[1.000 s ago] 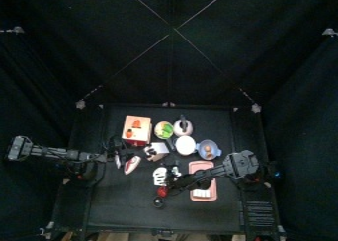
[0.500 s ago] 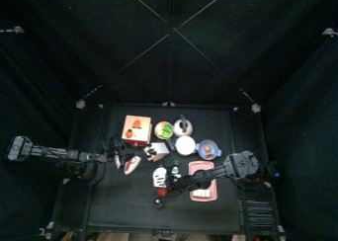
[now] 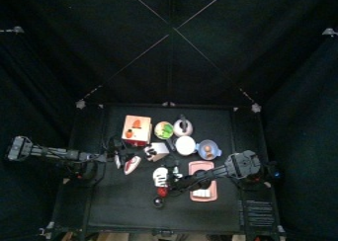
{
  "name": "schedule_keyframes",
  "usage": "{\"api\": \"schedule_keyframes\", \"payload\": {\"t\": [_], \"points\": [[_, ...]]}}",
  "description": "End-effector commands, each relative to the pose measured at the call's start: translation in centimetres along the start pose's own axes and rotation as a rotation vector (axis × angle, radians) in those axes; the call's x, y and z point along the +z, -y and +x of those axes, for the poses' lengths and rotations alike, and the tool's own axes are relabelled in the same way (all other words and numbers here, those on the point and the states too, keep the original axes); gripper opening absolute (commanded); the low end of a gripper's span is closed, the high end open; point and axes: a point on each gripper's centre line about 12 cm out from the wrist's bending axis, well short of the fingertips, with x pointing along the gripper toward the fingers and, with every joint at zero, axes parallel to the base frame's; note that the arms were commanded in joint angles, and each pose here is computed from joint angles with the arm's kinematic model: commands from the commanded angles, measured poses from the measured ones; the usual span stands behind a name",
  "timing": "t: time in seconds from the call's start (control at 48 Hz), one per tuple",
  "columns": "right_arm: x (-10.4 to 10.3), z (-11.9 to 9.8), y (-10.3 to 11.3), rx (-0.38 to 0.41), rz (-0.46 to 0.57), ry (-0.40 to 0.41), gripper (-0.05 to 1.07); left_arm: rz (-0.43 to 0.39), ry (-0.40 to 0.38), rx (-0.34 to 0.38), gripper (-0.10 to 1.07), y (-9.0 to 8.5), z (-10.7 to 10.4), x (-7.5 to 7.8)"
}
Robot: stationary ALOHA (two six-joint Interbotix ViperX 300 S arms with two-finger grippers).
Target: Place egg on small plate
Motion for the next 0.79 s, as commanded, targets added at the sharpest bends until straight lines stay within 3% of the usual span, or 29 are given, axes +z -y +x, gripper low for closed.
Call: {"api": "schedule_keyframes", "payload": {"t": [0.0, 0.333, 0.771], "points": [[1.0, -2.2, -1.0, 0.054, 0.02, 0.001, 0.89, 0.0, 0.012, 0.001, 0.84, 0.0, 0.0, 0.5], [1.2, -2.0, -0.9, 0.057, -0.014, 0.031, 0.89, 0.0, 0.012, 0.001, 0.84, 0.0, 0.0, 0.5], [2.2, -4.0, -1.9, 0.111, -0.022, 0.054, 0.89, -0.001, 0.011, 0.006, 0.84, 0.0, 0.0, 0.4]]}}
